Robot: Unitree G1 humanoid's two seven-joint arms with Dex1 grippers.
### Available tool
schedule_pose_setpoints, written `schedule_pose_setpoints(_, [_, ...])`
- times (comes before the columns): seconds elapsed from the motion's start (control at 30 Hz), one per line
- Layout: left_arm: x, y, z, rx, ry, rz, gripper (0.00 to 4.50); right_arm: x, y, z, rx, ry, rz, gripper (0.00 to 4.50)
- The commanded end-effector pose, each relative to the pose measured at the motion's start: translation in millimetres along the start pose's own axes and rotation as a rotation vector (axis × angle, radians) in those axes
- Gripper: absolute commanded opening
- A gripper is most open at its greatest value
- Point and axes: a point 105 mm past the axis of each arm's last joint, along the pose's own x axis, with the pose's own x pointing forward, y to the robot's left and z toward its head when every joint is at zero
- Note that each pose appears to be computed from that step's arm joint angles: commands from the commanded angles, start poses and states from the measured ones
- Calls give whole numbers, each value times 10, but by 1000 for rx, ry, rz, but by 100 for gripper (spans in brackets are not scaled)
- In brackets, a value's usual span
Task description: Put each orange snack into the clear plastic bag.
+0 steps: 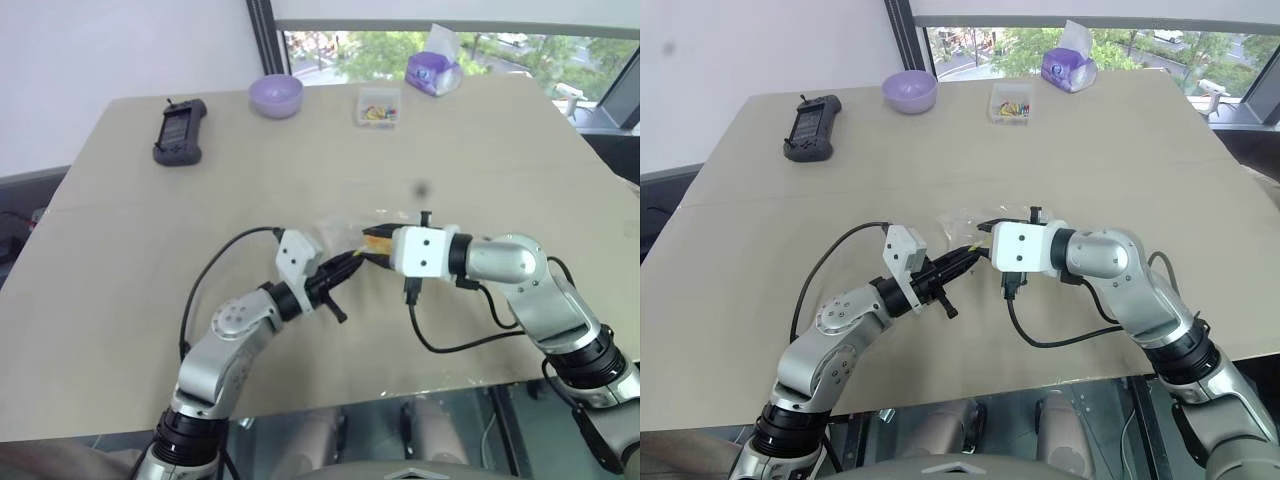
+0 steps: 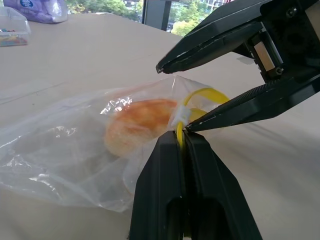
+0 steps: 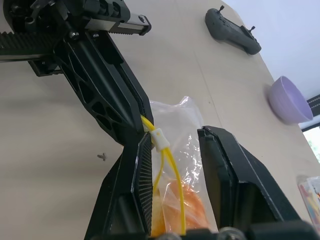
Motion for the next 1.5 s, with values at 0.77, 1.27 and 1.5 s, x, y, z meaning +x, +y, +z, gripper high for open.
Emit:
schedule_pose_setpoints(0.77, [-35,-56,270,185,-60,-60,0,-31,-85,18,-111,18,38,167])
schedule_pose_setpoints(1.27, [-120,-19,302,369,-41,-89,0,-36,-96,112,-168,14,89,167])
schedule_pose_setpoints(1.5, [-117,14,282,364,-27,-66,0,-63,-90,205,-201,-3,126,167])
